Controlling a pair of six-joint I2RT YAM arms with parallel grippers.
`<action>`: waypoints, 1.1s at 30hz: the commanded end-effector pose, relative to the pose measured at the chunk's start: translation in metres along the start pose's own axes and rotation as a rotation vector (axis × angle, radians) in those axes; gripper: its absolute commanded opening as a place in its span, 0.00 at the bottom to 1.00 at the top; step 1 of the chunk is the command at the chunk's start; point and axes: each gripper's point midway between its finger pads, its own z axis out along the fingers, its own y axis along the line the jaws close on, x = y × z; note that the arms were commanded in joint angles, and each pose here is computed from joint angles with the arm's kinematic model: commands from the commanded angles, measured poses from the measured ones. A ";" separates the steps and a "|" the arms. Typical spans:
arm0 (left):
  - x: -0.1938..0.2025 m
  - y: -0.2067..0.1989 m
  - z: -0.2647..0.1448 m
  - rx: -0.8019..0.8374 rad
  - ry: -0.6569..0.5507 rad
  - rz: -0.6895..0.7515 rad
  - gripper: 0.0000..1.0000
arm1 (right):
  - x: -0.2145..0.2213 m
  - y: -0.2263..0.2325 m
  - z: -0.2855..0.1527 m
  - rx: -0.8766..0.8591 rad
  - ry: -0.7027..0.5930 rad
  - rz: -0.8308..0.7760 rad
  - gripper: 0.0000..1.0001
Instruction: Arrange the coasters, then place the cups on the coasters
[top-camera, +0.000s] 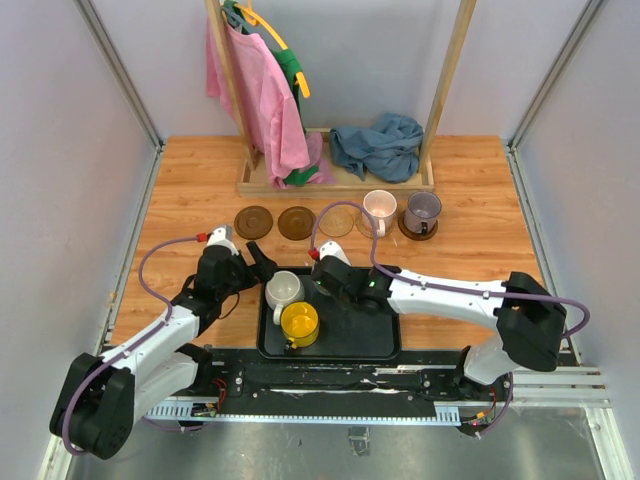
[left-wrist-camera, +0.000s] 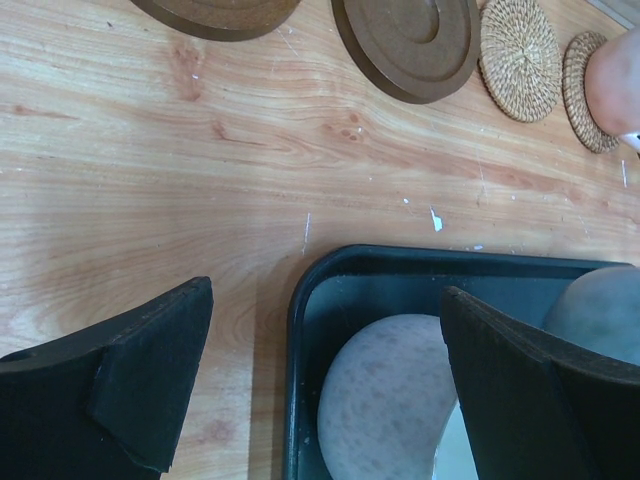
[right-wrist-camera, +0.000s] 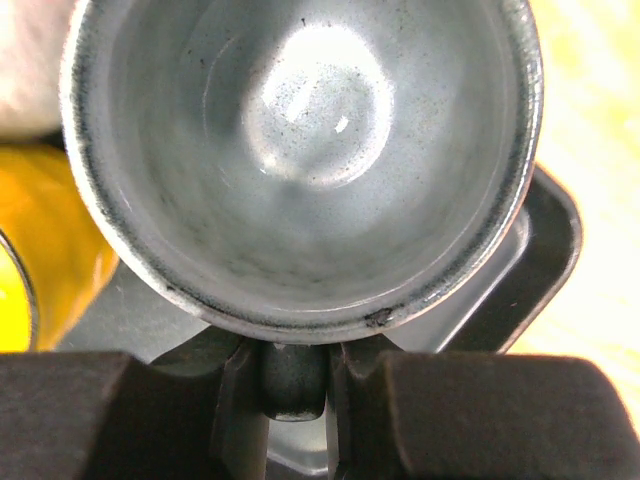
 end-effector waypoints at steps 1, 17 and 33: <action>-0.007 -0.002 -0.001 0.001 -0.030 0.009 1.00 | -0.074 -0.016 -0.026 0.105 -0.227 0.108 0.01; -0.008 0.000 0.003 -0.017 -0.020 0.041 1.00 | -0.169 -0.068 0.011 0.283 -0.307 0.413 0.01; -0.001 0.003 0.004 -0.024 0.007 0.063 1.00 | -0.173 -0.101 0.050 0.239 -0.166 0.547 0.01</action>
